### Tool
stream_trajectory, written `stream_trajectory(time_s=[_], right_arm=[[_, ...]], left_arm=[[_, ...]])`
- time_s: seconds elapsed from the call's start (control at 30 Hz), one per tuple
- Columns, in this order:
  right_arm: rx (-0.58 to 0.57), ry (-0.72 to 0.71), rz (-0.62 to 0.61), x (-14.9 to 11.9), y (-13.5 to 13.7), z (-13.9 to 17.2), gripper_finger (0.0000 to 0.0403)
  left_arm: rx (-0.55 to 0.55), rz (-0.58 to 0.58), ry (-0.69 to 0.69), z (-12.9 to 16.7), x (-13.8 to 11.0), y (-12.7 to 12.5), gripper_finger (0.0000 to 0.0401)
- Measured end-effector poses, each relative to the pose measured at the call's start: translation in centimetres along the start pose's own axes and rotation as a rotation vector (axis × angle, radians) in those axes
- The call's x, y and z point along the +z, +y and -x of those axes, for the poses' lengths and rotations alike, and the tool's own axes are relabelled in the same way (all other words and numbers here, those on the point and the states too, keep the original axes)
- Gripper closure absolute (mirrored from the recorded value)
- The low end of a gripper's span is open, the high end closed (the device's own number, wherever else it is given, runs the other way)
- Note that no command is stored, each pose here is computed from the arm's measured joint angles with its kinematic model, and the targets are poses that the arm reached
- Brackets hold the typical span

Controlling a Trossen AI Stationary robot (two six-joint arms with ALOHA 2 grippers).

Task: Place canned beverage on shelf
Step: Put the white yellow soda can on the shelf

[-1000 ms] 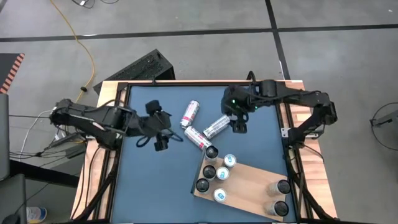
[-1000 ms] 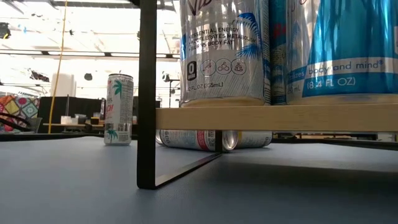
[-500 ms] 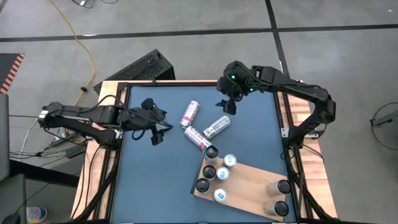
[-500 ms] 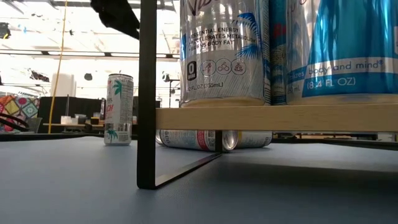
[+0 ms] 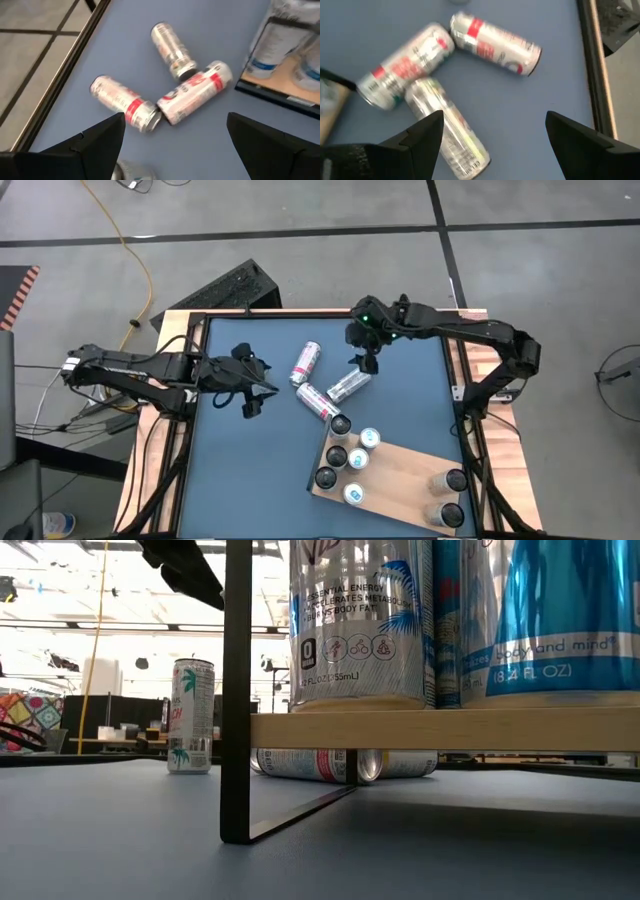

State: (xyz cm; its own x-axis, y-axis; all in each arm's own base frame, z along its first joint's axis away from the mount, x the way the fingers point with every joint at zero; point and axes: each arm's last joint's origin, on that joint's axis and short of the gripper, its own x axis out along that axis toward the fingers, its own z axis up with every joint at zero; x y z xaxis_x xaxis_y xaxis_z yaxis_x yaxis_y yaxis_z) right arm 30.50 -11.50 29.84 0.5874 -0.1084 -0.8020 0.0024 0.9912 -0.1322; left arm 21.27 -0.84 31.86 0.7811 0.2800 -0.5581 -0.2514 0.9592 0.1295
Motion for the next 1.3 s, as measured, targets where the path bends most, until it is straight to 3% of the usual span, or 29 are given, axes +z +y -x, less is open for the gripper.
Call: stream_trajectory(time_s=[0.23,0.57,0.77,0.93,1.03,1.2,1.3], right_arm=[[0.028,0.026,0.027,-1.9,0.8,-2.3,0.0072],[0.146,0.079,0.183,-4.2,1.6,-6.3,0.0072],[0.223,0.206,0.243,-5.8,2.0,-9.9,0.0072],[0.183,0.352,0.236,-7.1,1.8,-12.6,0.0074],[0.172,0.436,0.231,-6.9,1.9,-13.0,0.0093],[0.159,0.522,0.266,-6.1,2.6,-12.8,0.0176],[0.146,0.535,0.278,-5.4,2.8,-12.0,0.0182]], left_arm=[[-0.019,0.028,-0.027,0.0,0.3,-0.1,0.0065],[-0.037,0.091,-0.062,0.0,0.7,-0.1,0.0065],[-0.01,0.118,-0.059,-0.2,0.7,0.6,0.0065],[0.008,0.136,-0.054,-0.4,0.7,1.3,0.0065],[0.008,0.141,-0.051,-0.5,0.7,1.5,0.0065],[0.013,0.128,-0.048,-0.5,0.7,1.6,0.0065],[0.025,0.118,-0.049,-0.5,0.7,1.7,0.0065]])
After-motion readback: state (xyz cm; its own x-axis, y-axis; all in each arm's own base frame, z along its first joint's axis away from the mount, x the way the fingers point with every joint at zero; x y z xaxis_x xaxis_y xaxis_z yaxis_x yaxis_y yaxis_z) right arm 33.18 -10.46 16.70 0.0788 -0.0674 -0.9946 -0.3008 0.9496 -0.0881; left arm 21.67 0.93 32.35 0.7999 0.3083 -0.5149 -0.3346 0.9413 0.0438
